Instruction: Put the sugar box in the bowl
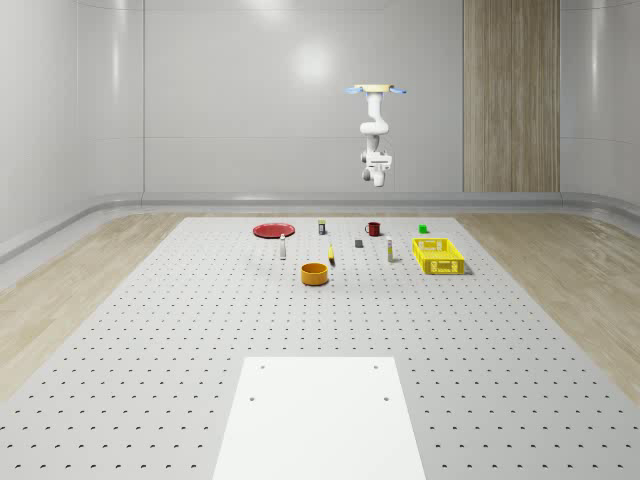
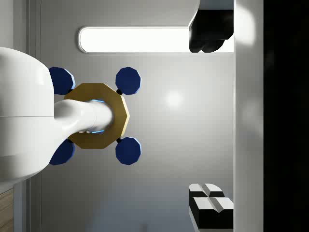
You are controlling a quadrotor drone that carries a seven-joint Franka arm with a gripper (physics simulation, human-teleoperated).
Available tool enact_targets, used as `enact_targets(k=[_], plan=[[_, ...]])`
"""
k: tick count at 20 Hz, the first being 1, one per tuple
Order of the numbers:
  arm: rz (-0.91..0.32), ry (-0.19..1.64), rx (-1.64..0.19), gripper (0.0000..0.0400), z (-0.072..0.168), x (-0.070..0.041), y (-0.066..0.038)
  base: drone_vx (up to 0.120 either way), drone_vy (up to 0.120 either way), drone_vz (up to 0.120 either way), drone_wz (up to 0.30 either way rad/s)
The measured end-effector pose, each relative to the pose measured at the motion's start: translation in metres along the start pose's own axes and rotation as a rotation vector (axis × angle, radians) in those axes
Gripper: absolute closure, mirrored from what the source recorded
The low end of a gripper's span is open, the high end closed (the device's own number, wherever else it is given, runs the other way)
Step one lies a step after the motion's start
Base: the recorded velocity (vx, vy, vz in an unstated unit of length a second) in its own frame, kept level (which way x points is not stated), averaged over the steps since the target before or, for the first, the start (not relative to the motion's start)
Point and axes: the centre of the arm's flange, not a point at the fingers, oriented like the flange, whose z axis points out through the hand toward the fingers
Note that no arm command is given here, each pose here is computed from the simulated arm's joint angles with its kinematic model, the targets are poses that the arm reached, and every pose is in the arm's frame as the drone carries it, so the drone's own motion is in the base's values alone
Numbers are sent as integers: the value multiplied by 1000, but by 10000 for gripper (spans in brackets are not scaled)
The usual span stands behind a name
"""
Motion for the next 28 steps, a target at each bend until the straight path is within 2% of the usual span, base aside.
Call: enact_targets(k=[8, 13, 19, 28], plan=[[0, 4, 4, 0, -56, -2, 2, 0, 0, 0, 0], [0, 7, 7, 0, -78, -1, 1, 0, 0, 0, 0], [0, 11, 10, 0, -89, 0, 0, 0, 0, 0, 0], [0, 16, 15, 0, -93, 0, 0, 0, 0, 0, 0]])
